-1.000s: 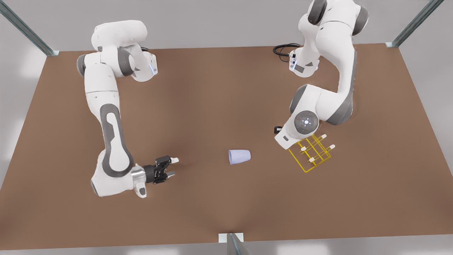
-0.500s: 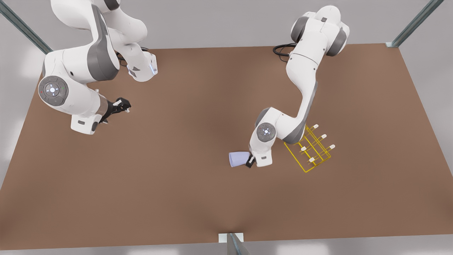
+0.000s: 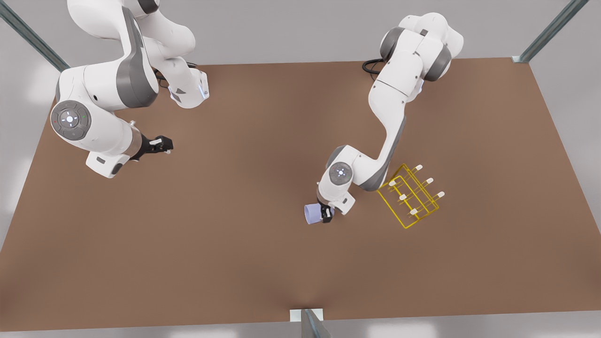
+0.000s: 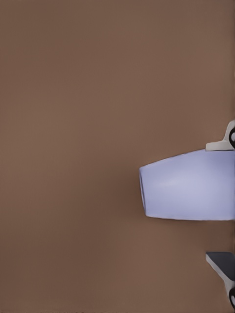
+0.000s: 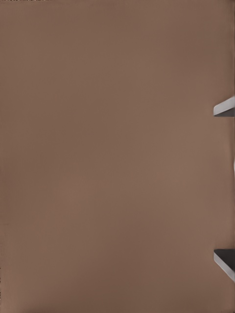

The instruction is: Place the cup on the cup holder

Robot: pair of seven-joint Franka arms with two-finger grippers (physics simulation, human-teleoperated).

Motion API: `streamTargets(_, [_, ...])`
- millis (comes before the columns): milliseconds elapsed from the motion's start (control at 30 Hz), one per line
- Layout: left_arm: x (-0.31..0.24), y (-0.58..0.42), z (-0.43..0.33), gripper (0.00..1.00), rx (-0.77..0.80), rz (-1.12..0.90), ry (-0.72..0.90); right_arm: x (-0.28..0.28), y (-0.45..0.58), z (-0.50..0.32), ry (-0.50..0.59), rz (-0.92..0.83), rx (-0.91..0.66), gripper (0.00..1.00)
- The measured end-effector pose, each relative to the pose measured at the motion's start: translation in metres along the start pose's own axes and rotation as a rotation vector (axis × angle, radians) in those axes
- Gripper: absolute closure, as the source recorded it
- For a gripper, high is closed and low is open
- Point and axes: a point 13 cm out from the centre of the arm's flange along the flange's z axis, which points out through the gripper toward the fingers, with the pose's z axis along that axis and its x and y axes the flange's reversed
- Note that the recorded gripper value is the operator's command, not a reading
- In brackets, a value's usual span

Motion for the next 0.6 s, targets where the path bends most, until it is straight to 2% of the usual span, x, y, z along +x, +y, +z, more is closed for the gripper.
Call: streamTargets(600, [0.006, -0.012, 0.026, 0.0, 0.053, -0.148, 0.053, 0.001, -0.013, 0.0, 0.006, 0.121, -0.003, 0.0])
